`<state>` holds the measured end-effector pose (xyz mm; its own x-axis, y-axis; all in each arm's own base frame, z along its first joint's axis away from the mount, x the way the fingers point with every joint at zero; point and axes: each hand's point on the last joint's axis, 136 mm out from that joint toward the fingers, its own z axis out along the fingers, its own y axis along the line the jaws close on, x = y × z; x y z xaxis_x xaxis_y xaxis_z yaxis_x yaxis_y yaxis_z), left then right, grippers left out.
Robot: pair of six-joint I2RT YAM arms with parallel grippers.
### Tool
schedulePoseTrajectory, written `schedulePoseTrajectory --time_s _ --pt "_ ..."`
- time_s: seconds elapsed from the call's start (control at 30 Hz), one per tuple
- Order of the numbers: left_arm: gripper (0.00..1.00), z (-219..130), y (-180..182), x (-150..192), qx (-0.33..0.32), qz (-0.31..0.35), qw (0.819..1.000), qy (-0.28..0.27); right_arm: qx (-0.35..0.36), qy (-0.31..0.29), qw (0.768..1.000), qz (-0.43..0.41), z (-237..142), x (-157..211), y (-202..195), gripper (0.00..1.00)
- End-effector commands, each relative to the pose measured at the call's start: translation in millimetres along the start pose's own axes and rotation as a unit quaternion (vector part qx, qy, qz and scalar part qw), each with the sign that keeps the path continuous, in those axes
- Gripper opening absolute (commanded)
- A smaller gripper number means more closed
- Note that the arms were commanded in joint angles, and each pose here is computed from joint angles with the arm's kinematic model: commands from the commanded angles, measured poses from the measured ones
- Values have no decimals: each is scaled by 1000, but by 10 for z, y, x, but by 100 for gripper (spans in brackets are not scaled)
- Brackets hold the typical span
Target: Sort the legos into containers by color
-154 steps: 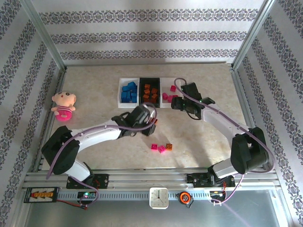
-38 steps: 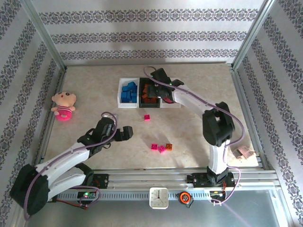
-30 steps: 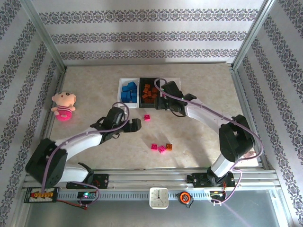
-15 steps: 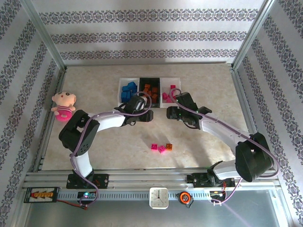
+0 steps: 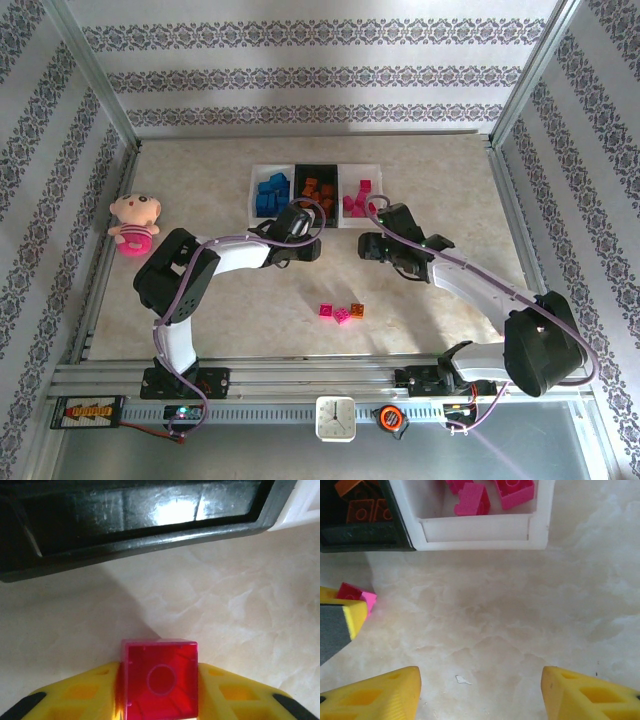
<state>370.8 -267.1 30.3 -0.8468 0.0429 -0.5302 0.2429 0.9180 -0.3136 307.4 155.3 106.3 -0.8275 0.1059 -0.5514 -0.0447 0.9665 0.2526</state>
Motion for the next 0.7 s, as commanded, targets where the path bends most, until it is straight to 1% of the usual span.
schedulePoseTrajectory --time_s 0.0,0.1,0.2,0.3,0.37,0.47,0.57,0.67 --pt "33 -36 1 84 -5 11 1000 6 1 -8 1000 17 -43 1 -55 65" --pt "29 -150 -95 36 10 11 1000 -3 2 -14 1000 22 -72 3 -86 65" --pt "29 -307 -305 -118 32 19 999 -17 3 -19 999 27 -103 23 -126 65" --pt "29 -457 -601 -414 64 29 997 -45 2 -20 999 31 -126 77 -159 65" --pt "29 -494 -809 -670 91 29 993 -65 3 -19 999 33 -133 124 -185 65" --pt "28 -421 -1048 -1012 112 32 990 -78 2 -15 999 37 -147 190 -217 65" --pt "29 -313 -1208 -1312 124 33 987 -99 2 -13 999 38 -170 258 -248 65" --pt "29 -108 -1272 -1486 118 37 987 -101 -3 -8 999 40 -184 341 -268 65"
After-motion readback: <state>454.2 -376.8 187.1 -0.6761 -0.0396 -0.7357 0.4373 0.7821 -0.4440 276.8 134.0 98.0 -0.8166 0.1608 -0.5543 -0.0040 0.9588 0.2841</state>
